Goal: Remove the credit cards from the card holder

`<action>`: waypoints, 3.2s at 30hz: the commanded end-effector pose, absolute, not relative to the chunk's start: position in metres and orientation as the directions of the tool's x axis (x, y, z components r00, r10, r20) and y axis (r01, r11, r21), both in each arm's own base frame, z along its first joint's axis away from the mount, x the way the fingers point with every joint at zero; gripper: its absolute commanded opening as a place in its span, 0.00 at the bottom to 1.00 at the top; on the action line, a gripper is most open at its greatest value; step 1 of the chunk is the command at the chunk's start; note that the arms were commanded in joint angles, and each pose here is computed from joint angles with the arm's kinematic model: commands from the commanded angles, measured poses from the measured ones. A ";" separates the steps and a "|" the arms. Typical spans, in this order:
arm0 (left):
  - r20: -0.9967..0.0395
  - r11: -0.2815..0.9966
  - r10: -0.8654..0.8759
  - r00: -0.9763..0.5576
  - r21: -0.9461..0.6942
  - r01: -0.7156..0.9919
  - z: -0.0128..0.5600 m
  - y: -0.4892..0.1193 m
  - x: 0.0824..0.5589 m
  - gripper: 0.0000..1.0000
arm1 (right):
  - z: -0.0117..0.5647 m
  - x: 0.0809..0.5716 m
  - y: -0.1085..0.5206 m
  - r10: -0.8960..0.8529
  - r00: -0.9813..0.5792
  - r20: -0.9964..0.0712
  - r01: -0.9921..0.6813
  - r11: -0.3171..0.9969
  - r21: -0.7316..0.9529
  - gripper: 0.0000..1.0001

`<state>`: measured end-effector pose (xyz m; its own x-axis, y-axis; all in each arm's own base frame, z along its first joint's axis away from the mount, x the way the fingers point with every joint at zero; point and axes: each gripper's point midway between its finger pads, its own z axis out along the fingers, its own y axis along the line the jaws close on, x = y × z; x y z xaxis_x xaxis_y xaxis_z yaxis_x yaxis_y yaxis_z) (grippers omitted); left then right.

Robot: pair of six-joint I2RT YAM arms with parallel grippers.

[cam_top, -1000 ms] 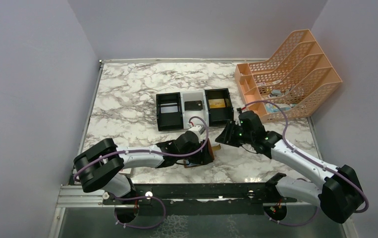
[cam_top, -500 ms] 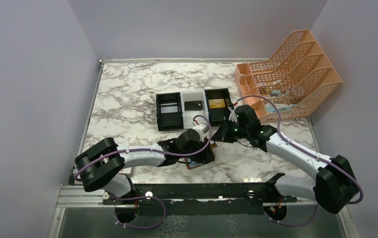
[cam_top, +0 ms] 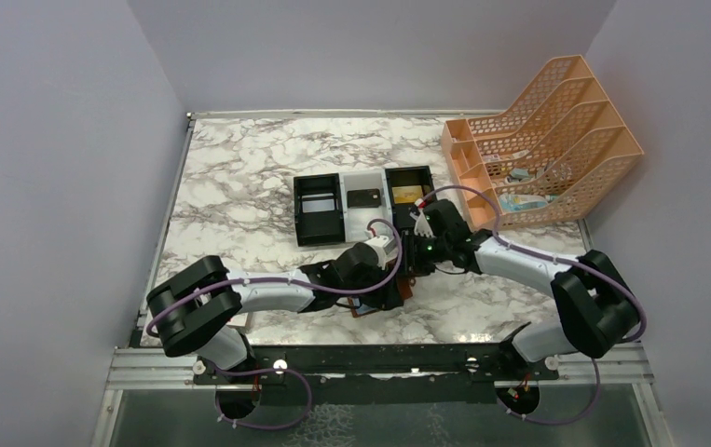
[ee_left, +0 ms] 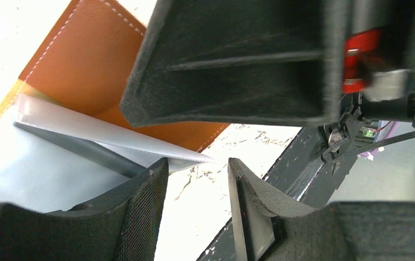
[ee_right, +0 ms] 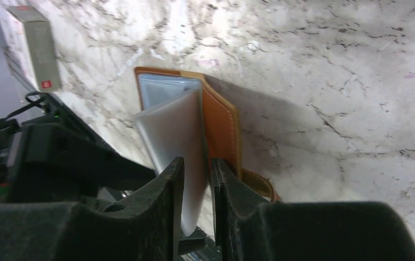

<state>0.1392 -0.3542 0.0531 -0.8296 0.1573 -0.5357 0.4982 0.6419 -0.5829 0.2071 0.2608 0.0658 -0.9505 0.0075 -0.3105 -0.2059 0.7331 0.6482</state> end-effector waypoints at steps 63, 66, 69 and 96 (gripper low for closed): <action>-0.544 0.804 -0.013 -0.839 -0.505 0.315 0.060 -0.309 0.166 0.59 | 0.037 0.187 0.221 0.164 -0.944 -0.285 -0.035 0.811 0.583 0.21; -0.547 0.819 -0.015 -0.837 -0.486 0.304 0.059 -0.306 0.169 0.57 | 0.055 0.194 0.217 0.173 -0.926 -0.335 -0.053 0.820 0.570 0.25; -0.547 0.819 -0.015 -0.837 -0.486 0.304 0.059 -0.305 0.169 0.57 | 0.078 0.199 0.220 0.150 -0.907 -0.393 -0.117 0.808 0.577 0.35; -0.529 0.738 0.061 -0.847 -0.547 0.395 0.058 -0.370 0.181 0.42 | 0.086 0.212 0.184 0.388 -0.820 -0.421 0.126 0.840 0.528 0.17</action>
